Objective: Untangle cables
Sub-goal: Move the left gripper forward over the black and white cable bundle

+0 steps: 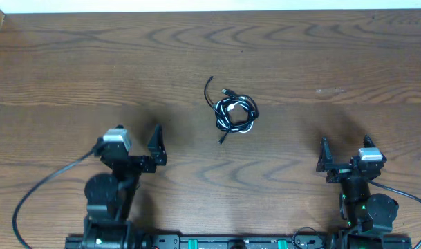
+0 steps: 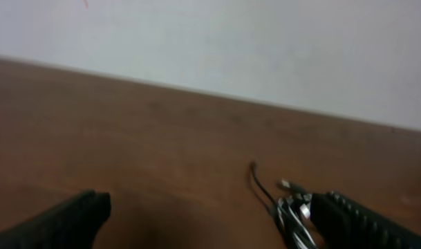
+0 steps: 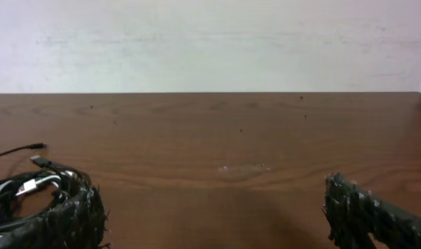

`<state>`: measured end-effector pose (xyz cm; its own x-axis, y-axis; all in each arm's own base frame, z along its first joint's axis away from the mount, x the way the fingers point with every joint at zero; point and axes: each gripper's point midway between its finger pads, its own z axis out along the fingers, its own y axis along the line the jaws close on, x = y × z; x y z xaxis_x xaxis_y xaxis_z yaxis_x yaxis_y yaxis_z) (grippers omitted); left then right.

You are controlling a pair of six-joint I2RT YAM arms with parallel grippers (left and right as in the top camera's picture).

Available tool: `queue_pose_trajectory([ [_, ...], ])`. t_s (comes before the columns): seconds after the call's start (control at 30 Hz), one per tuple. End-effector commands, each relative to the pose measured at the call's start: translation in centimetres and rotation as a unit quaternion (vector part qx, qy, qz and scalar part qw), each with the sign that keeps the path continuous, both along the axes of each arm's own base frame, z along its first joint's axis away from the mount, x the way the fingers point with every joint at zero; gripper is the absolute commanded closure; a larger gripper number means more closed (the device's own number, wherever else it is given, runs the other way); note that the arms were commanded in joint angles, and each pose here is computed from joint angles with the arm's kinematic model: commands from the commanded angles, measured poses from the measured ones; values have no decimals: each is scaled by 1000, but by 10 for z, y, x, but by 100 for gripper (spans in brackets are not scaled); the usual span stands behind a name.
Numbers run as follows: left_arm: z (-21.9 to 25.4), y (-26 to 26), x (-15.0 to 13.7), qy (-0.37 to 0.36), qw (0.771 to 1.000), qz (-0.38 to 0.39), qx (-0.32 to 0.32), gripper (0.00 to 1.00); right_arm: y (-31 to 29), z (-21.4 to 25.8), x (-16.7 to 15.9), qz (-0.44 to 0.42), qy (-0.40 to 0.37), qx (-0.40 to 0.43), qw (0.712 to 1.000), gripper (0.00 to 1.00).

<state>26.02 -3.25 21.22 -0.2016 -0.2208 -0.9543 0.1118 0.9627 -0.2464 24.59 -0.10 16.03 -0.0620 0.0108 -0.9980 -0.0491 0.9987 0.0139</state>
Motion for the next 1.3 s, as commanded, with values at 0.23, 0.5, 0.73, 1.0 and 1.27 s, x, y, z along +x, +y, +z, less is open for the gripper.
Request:
queue_pose_trajectory([
  [0.23, 4, -42, 10, 110, 987, -115, -36, 0, -3, -1, 0, -8, 1, -6, 1000, 1],
  [0.5, -28, -48, 1, 218, 966, -126, -57, 0, -3, -1, 0, -8, 1, -6, 1000, 1],
  [0.73, -47, -48, -9, 277, 950, -105, -97, 0, -3, -1, 0, -8, 1, -6, 1000, 1],
  [1.0, -43, -67, -19, 292, 933, -153, -140, 0, -3, -1, 0, -8, 1, -6, 1000, 1],
  [1.27, -47, -68, -23, 314, 923, -140, -171, 0, -3, -1, 0, -8, 1, -6, 1000, 1],
])
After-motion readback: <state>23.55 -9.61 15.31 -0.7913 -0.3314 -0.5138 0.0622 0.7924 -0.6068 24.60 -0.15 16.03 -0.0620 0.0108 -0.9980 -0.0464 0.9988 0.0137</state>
